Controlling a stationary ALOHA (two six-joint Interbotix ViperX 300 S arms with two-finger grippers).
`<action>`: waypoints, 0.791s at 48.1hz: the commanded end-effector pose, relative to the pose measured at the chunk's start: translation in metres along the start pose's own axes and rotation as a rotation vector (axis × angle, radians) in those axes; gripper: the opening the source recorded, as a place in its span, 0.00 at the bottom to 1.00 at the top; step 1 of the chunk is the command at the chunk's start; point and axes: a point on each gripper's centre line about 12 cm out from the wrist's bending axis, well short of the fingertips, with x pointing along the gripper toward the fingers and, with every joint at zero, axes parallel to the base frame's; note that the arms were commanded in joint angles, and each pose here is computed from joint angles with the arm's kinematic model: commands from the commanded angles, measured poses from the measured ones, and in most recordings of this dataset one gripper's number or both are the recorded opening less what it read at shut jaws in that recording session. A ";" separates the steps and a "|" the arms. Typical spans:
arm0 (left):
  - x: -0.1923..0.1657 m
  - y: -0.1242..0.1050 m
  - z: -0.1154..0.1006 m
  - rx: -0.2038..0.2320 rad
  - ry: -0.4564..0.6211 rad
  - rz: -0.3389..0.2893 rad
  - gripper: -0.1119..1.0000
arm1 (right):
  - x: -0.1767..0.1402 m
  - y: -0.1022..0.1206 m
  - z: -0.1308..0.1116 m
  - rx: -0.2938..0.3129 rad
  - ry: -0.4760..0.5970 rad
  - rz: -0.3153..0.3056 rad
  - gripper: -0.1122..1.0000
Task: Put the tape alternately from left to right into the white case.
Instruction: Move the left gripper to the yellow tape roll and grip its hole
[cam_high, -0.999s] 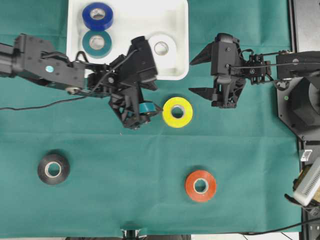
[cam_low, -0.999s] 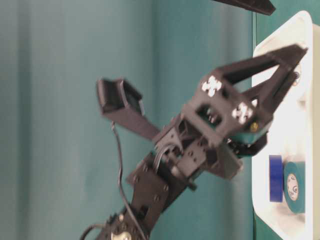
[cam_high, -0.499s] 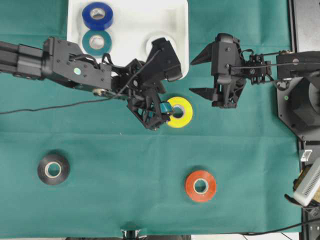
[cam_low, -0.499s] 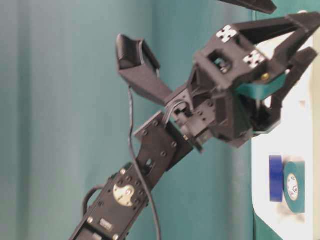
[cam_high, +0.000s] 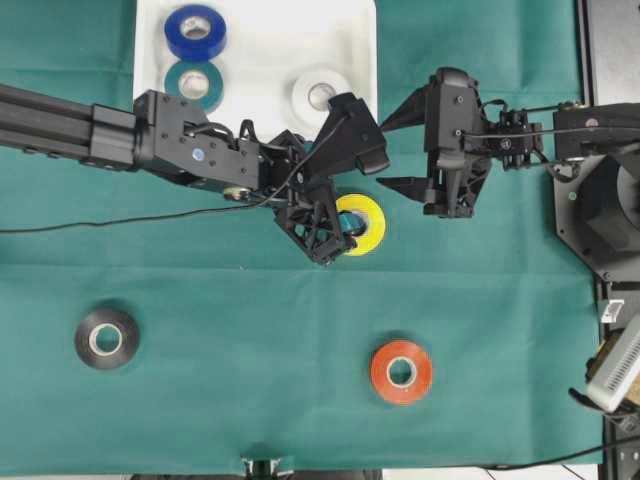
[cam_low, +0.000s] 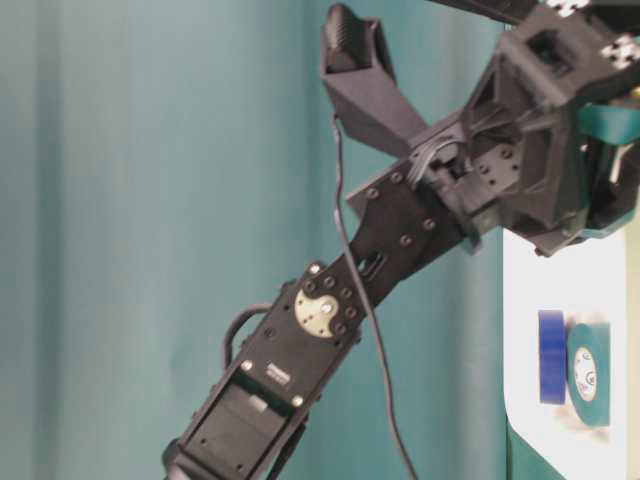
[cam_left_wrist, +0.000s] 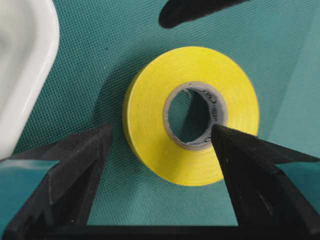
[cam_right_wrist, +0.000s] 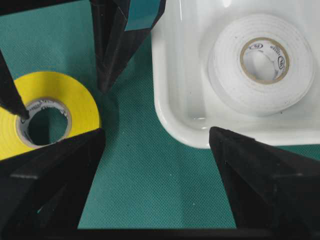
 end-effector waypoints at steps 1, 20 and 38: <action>-0.010 -0.006 0.020 -0.010 -0.049 -0.020 0.86 | -0.002 0.000 0.005 0.002 -0.025 0.004 0.62; 0.003 -0.004 0.017 -0.010 -0.008 0.002 0.84 | -0.002 0.000 0.004 0.002 -0.025 0.005 0.62; -0.002 -0.005 0.020 -0.001 -0.018 -0.003 0.35 | -0.002 0.001 0.002 0.004 -0.025 0.007 0.62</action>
